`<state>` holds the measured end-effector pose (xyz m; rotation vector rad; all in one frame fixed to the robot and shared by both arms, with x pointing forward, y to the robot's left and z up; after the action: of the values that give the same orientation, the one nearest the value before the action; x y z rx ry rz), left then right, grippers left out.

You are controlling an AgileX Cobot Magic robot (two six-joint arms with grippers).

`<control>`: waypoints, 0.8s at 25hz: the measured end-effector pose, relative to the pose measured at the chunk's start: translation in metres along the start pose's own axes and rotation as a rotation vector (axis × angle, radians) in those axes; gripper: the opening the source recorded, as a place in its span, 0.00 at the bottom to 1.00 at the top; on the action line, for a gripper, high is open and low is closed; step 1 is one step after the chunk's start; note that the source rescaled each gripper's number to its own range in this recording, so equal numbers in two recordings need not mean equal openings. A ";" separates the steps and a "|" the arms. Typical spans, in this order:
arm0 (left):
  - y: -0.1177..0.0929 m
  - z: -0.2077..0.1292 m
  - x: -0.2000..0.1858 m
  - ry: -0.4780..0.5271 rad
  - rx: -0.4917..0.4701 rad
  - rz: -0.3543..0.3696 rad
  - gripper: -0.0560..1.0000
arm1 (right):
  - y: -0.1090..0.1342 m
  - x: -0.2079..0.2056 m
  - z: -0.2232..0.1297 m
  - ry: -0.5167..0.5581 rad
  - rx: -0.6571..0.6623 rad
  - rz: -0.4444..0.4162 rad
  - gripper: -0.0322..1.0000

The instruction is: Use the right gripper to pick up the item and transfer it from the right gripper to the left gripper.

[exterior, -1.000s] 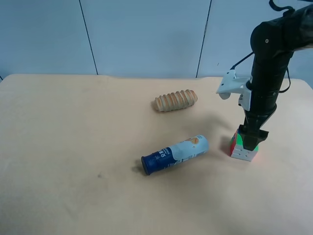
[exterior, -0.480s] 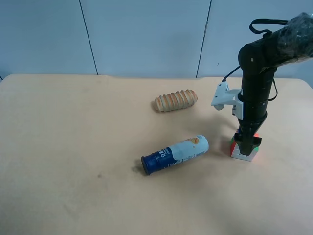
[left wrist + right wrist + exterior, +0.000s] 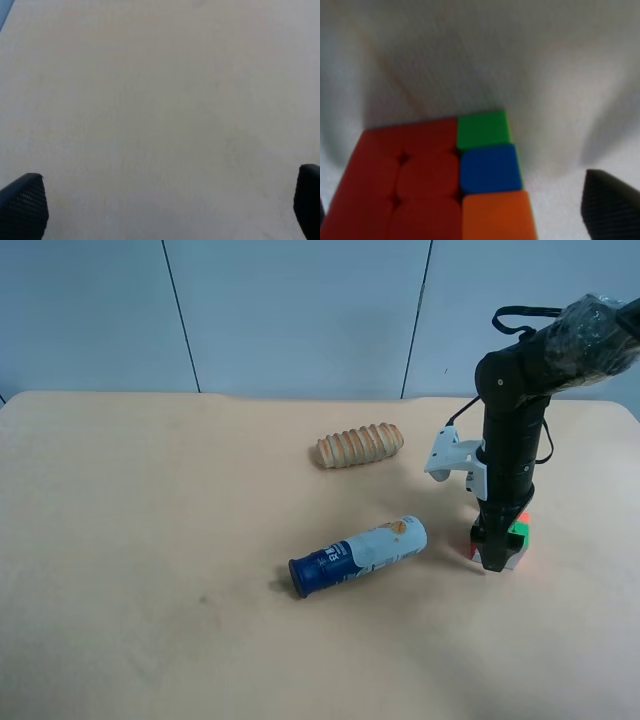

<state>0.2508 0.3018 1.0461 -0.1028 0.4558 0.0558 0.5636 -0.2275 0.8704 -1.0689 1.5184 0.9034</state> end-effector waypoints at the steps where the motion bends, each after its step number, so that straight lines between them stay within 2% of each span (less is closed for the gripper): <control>1: 0.000 0.000 0.000 0.000 0.000 0.000 1.00 | 0.000 0.000 0.000 0.000 -0.001 0.000 0.80; 3: 0.000 0.000 0.000 0.000 0.000 0.000 1.00 | 0.000 0.000 0.000 0.000 -0.002 0.000 0.61; 8: 0.000 0.000 0.000 0.000 0.000 0.000 1.00 | 0.001 0.000 0.000 -0.001 0.001 0.006 0.08; 9: 0.000 0.000 0.000 0.000 0.000 0.000 1.00 | 0.001 0.000 0.000 -0.001 0.001 0.006 0.03; 16: 0.000 0.000 0.000 0.000 -0.001 0.000 1.00 | 0.001 -0.001 -0.001 0.002 0.002 0.009 0.03; 20: 0.000 0.000 0.000 0.001 -0.001 0.000 1.00 | 0.001 -0.014 -0.002 -0.023 0.010 -0.022 0.03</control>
<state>0.2507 0.3018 1.0460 -0.1035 0.4568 0.0560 0.5630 -0.2269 0.8848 -1.0625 1.4884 0.8895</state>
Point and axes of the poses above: a point on each arm's last joint axis where the gripper is mounted, x pointing out along that axis toward the gripper, y along the wrist's bending axis when the last joint is at zero, z = x × y, the point moved 2 cm from there along x, pointing out along that axis toward the gripper, and after that the axes turned 5 degrees about -x, right-handed, at the moved point
